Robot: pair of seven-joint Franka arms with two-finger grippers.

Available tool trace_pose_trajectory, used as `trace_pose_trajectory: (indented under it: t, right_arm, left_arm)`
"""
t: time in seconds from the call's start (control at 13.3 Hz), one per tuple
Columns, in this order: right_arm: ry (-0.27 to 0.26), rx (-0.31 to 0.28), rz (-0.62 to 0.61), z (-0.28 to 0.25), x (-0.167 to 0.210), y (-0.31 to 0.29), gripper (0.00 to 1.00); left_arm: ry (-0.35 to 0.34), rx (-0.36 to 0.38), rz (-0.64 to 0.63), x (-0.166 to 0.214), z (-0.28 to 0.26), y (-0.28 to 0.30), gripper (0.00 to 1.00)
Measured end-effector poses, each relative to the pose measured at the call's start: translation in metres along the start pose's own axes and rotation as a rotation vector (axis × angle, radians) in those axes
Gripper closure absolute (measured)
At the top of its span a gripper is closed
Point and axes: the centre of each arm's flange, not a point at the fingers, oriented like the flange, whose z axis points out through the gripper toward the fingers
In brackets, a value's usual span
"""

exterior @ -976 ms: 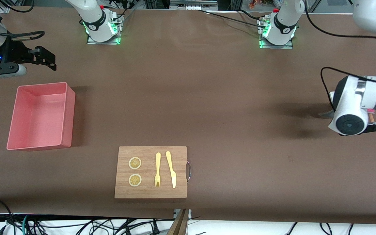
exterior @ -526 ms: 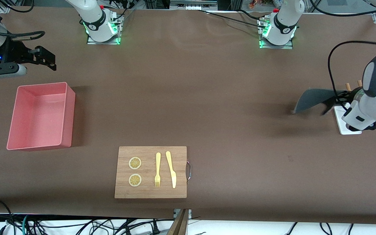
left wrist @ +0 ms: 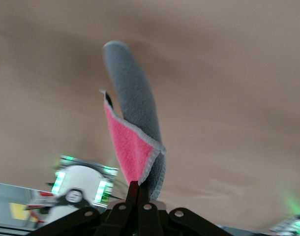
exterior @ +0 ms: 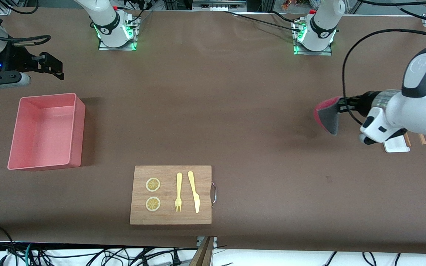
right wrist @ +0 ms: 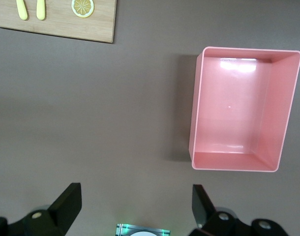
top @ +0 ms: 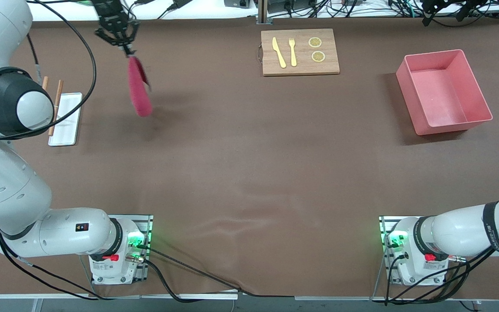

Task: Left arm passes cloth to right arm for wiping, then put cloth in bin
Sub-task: 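Lift the cloth off the stand and carry it toward the table middle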

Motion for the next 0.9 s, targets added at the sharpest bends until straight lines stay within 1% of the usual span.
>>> trace_pose_trajectory:
  t: [0.15, 0.38, 0.53, 0.68, 0.75, 0.83, 0.9]
  right_arm:
    - [0.000, 0.000, 0.000, 0.000, 0.000, 0.000, 0.00]
    - [0.000, 0.000, 0.000, 0.000, 0.000, 0.000, 0.00]
    - [-0.001, 0.000, 0.000, 0.000, 0.000, 0.000, 0.00]
    - [-0.012, 0.000, -0.004, 0.003, 0.000, -0.001, 0.00]
    - [-0.039, 0.001, -0.014, 0.010, 0.002, -0.004, 0.00]
    - [-0.079, 0.005, -0.031, 0.022, 0.006, -0.012, 0.00]
    - [-0.117, 0.021, -0.058, 0.036, 0.012, -0.024, 0.00]
  left_arm:
    - [-0.016, -0.088, -0.017, -0.012, -0.003, 0.027, 0.98]
    - [-0.057, -0.241, -0.021, -0.019, -0.009, 0.051, 0.98]
    - [-0.066, -0.303, -0.029, -0.025, -0.011, 0.069, 0.98]
    - [-0.070, -0.348, -0.079, -0.037, -0.008, 0.101, 0.98]
    - [-0.073, -0.371, -0.108, -0.047, -0.005, 0.121, 0.98]
    - [-0.075, -0.396, -0.137, -0.057, -0.003, 0.141, 0.98]
    - [-0.076, -0.426, -0.164, -0.067, -0.001, 0.159, 0.98]
